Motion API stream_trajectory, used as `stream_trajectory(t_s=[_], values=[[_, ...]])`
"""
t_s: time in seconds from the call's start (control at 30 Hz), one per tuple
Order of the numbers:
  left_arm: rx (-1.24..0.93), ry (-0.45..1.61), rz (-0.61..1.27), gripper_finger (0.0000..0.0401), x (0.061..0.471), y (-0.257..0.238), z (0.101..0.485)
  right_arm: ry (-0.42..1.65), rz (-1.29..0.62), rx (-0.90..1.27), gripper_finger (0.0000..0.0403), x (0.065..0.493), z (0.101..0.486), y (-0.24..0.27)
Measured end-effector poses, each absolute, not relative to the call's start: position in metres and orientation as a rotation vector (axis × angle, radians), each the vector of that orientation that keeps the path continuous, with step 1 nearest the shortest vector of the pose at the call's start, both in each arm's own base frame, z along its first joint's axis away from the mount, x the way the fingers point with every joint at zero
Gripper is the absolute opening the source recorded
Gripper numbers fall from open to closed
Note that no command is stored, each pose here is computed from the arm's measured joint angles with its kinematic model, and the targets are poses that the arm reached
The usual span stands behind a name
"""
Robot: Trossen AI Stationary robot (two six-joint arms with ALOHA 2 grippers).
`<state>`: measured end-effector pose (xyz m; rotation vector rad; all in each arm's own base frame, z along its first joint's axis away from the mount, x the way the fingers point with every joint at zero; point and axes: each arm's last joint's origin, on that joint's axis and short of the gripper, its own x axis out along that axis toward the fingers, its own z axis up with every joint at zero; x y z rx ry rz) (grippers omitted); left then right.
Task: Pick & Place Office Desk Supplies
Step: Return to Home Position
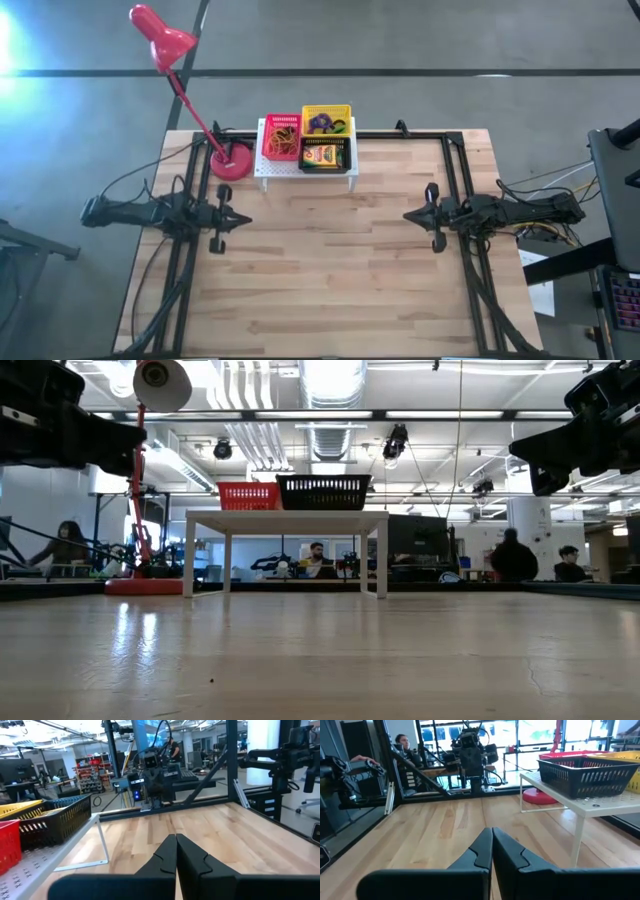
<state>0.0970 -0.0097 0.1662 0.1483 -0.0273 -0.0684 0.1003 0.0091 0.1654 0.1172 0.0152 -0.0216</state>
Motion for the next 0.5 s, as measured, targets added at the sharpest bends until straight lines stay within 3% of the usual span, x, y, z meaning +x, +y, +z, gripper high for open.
stream_trajectory(t_s=[0.5], values=[[0.057, -0.02, -0.044, 0.0001, 0.0973, -0.0066, 0.1659, 0.015, -0.022, 0.117, 0.0008, 0.1003, 0.1654, 0.0091]])
